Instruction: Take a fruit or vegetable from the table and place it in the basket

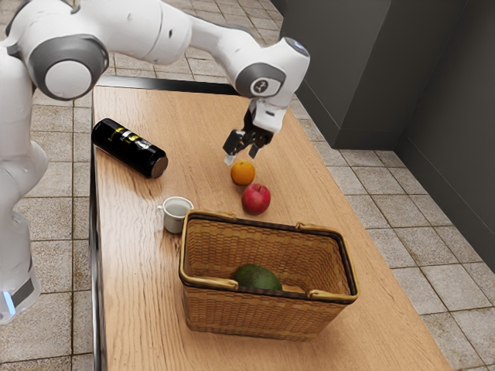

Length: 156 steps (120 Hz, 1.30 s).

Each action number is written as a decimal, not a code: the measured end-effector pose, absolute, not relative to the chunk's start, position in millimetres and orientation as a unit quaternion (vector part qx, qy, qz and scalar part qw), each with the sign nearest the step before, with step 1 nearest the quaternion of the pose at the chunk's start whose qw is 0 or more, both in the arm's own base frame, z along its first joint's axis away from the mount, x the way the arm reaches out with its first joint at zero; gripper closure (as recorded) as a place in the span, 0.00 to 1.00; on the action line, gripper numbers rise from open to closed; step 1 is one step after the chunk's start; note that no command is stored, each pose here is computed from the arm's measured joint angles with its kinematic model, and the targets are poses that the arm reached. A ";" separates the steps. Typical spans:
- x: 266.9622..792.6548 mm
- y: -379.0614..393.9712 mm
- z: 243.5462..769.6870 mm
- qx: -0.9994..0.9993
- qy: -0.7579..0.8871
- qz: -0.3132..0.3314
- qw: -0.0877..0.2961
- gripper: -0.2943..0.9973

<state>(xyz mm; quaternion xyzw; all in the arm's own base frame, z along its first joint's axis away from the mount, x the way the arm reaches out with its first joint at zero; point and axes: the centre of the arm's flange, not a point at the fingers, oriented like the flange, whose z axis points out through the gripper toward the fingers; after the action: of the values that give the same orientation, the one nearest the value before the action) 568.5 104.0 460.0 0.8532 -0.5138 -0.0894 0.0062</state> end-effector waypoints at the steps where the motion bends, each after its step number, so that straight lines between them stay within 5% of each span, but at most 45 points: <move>1: 568.6 103.9 459.8 0.853 -0.514 -0.089 0.006 0.23; 156: 577.9 96.7 416.9 0.833 -0.543 -0.108 0.023 0.29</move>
<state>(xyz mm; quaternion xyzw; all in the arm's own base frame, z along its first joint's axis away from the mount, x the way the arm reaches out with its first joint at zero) 577.9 96.7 416.9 0.8326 -0.5427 -0.1083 0.0226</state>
